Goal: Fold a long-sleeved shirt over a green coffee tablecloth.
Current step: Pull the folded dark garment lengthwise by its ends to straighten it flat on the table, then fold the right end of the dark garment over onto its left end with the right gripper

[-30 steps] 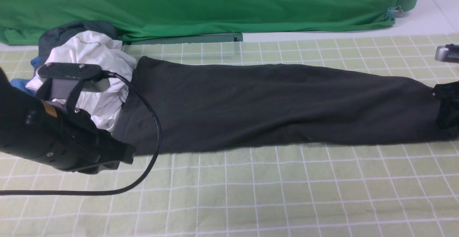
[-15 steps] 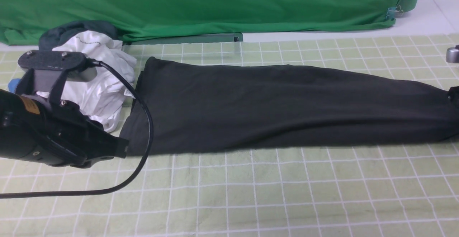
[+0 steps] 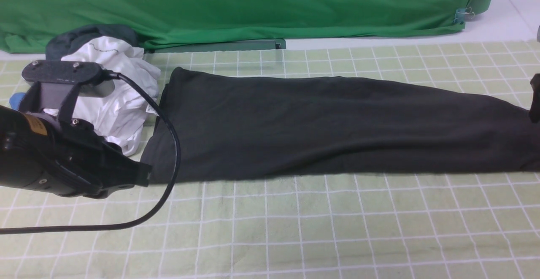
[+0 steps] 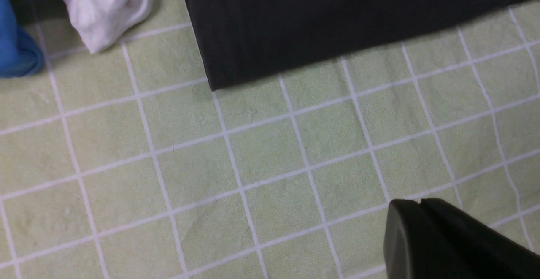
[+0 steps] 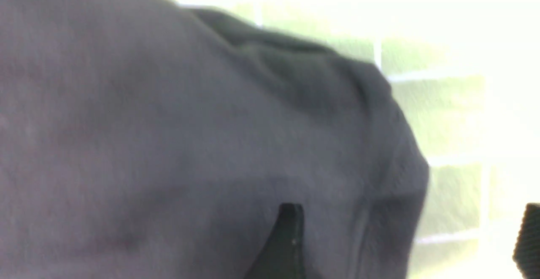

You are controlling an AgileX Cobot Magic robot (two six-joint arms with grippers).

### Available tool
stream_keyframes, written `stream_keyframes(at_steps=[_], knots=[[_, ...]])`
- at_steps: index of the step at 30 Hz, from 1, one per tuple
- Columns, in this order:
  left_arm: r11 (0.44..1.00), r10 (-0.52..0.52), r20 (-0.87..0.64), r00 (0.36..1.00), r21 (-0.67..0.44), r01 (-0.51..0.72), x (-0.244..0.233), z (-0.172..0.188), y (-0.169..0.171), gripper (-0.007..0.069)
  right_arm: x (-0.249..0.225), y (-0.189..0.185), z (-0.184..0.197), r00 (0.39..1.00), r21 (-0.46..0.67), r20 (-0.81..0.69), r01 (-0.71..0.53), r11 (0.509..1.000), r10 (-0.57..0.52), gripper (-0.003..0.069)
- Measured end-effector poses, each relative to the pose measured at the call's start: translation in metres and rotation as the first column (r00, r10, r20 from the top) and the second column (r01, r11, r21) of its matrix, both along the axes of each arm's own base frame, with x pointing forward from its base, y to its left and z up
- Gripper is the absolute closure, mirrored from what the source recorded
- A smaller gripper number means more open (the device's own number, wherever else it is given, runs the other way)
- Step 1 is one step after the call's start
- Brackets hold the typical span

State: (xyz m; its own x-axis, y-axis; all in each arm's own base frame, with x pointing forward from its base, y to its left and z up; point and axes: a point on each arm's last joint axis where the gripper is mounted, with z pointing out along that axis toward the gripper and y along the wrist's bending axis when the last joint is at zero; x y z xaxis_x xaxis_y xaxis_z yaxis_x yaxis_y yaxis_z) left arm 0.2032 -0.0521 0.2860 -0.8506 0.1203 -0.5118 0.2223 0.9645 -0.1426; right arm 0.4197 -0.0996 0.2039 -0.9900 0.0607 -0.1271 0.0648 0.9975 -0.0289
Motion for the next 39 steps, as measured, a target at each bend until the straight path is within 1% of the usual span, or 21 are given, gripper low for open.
stream_keyframes(at_steps=[3,5,11,14,15,17,18,20,21,23,26,28,31,34,37,39], knots=[[1.000,0.002,-0.002,1.000,-0.011,-0.002,0.000,0.000,-0.001,0.0614,0.004,-0.001,-0.013,1.000,0.005,-0.009,0.001,1.000,-0.001,0.0003],[1.000,0.004,-0.003,1.000,-0.016,-0.004,0.000,0.000,-0.001,0.0614,0.006,-0.001,-0.025,1.000,0.011,-0.031,0.001,1.000,-0.001,0.0026],[1.000,0.005,-0.005,1.000,-0.025,-0.006,0.000,0.000,-0.002,0.0614,0.008,-0.001,-0.049,0.996,0.030,-0.086,0.005,1.000,-0.002,0.0134],[0.999,0.011,-0.005,1.000,-0.047,-0.011,0.000,0.001,-0.003,0.0614,0.009,0.000,-0.051,0.996,0.046,-0.089,0.011,0.999,-0.006,0.0209],[0.999,0.013,-0.003,1.000,-0.052,-0.013,0.000,0.001,-0.003,0.0614,0.009,0.001,-0.051,0.996,0.054,-0.091,0.011,0.998,-0.006,0.0240],[0.998,0.016,-0.001,1.000,-0.064,-0.016,0.000,0.002,-0.004,0.0614,0.010,0.003,-0.052,0.996,0.077,-0.089,-0.017,0.997,0.024,0.0361],[0.998,0.017,0.000,1.000,-0.067,-0.017,0.000,0.002,-0.004,0.0614,0.010,0.004,-0.052,0.995,0.086,-0.088,-0.028,0.996,0.035,0.0401],[0.997,0.018,0.002,1.000,-0.069,-0.018,0.001,0.002,-0.004,0.0614,0.010,0.004,-0.052,0.994,0.093,-0.088,-0.060,0.994,0.068,0.0543],[0.997,0.018,0.002,1.000,-0.069,-0.018,0.001,0.002,-0.004,0.0614,0.010,0.004,-0.051,0.993,0.093,-0.089,-0.073,0.993,0.082,0.0592],[0.997,0.018,0.002,1.000,-0.069,-0.018,0.001,0.002,-0.004,0.0614,0.010,0.004,-0.049,0.993,0.092,-0.084,-0.079,0.993,0.087,0.0612],[0.998,0.018,0.002,1.000,-0.068,-0.018,0.000,0.002,-0.004,0.0614,0.008,0.001,-0.044,0.993,0.088,-0.083,-0.075,0.993,0.082,0.0621],[0.998,0.016,0.006,1.000,-0.058,-0.016,0.001,0.002,-0.004,0.0614,0.005,-0.003,-0.036,0.993,0.067,-0.089,-0.067,0.996,0.073,0.0623],[0.999,0.011,0.013,1.000,-0.033,-0.010,0.001,0.001,-0.002,0.0614,-0.001,-0.018,-0.008,0.995,-0.084,-0.092,-0.046,0.995,0.038,0.0626],[1.000,0.008,0.015,1.000,-0.023,-0.008,0.001,0.001,-0.001,0.0614,-0.007,-0.028,0.022,0.999,-0.189,-0.044,0.007,0.982,-0.016,0.0625],[1.000,0.008,0.016,1.000,-0.023,-0.008,0.001,0.001,-0.001,0.0614,-0.011,-0.029,0.044,0.999,-0.212,0.010,0.040,0.977,-0.038,0.0625],[1.000,0.010,0.023,1.000,-0.023,-0.009,0.002,0.002,-0.001,0.0614,-0.014,-0.023,0.070,0.996,-0.205,0.073,0.057,0.977,-0.043,0.0625]])
